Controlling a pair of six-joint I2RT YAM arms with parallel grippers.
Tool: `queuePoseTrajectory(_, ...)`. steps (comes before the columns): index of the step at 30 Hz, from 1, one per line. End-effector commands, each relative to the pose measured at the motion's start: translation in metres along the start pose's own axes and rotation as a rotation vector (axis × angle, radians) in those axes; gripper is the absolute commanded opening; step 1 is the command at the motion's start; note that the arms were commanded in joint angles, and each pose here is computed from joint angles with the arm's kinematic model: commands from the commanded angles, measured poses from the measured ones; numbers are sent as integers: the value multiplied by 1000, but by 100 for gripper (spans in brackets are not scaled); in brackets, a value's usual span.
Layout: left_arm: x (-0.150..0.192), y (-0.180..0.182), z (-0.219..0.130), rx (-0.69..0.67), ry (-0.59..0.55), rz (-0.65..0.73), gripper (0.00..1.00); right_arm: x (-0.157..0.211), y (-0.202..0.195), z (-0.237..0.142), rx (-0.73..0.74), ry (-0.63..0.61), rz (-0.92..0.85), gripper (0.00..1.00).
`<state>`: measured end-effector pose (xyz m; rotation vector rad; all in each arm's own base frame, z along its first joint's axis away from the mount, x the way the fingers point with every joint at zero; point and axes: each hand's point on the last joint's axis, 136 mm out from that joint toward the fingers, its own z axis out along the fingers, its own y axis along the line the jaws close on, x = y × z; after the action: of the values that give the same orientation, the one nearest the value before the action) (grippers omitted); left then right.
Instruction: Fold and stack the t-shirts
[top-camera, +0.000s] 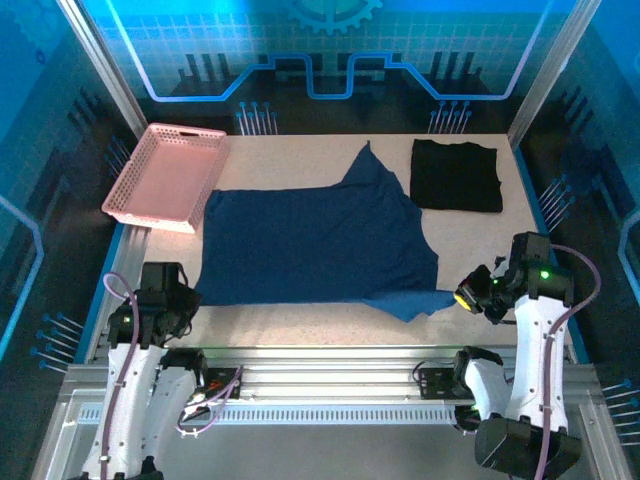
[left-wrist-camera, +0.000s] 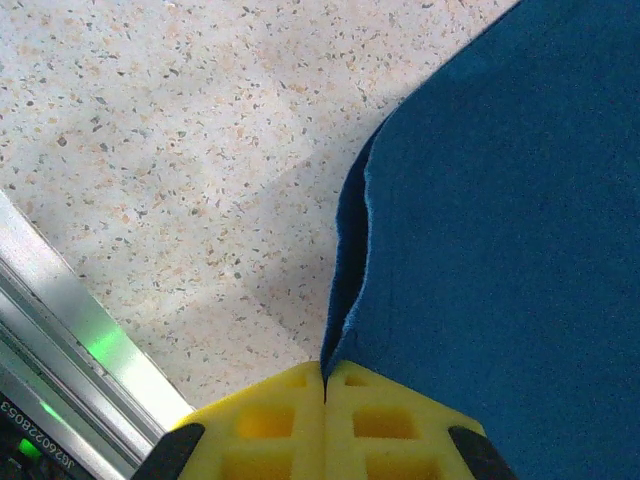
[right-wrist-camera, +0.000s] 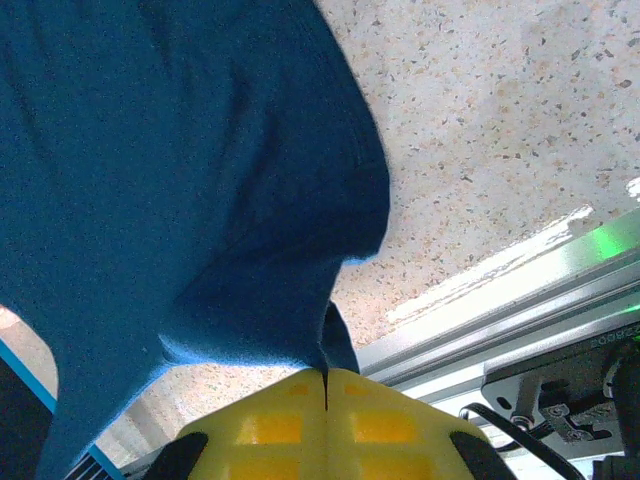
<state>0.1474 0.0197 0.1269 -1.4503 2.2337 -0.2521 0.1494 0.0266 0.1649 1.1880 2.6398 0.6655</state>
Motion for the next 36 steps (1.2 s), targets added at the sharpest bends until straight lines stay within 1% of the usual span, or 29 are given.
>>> queuePoseTrajectory(1, -7, -9, -2, 16, -19, 25, 0, 1, 14, 16, -63, 45, 8, 0)
queuePoseTrajectory(3, -12, -20, -1, 24, -14, 58, 0, -9, 27, 24, -64, 37, -53, 0)
queuePoseTrajectory(5, -19, -31, -2, 31, -28, 99, 0, -22, 48, 24, -37, 22, -157, 0)
queuePoseTrajectory(7, -27, -39, -3, 23, -46, 126, 0, -32, 64, 29, 1, 33, -234, 0)
queuePoseTrajectory(10, -35, -51, 1, 21, -56, 167, 0, -54, 89, 33, 11, 2, -303, 0)
queuePoseTrajectory(14, -44, -54, 9, -26, -70, 204, 0, -81, 111, 41, 46, -16, -369, 0)
queuePoseTrajectory(19, -49, -56, 22, -52, -71, 215, 0, -104, 124, 53, 85, -19, -429, 0)
queuePoseTrajectory(23, -51, -65, 34, -52, -50, 241, 0, -120, 133, 61, 112, -24, -477, 0)
queuePoseTrajectory(27, -51, -64, 47, -84, -38, 257, 0, -133, 140, 67, 140, -28, -515, 0)
queuePoseTrajectory(36, -52, -65, 68, -117, -21, 275, 0, -149, 164, 87, 173, -8, -614, 0)
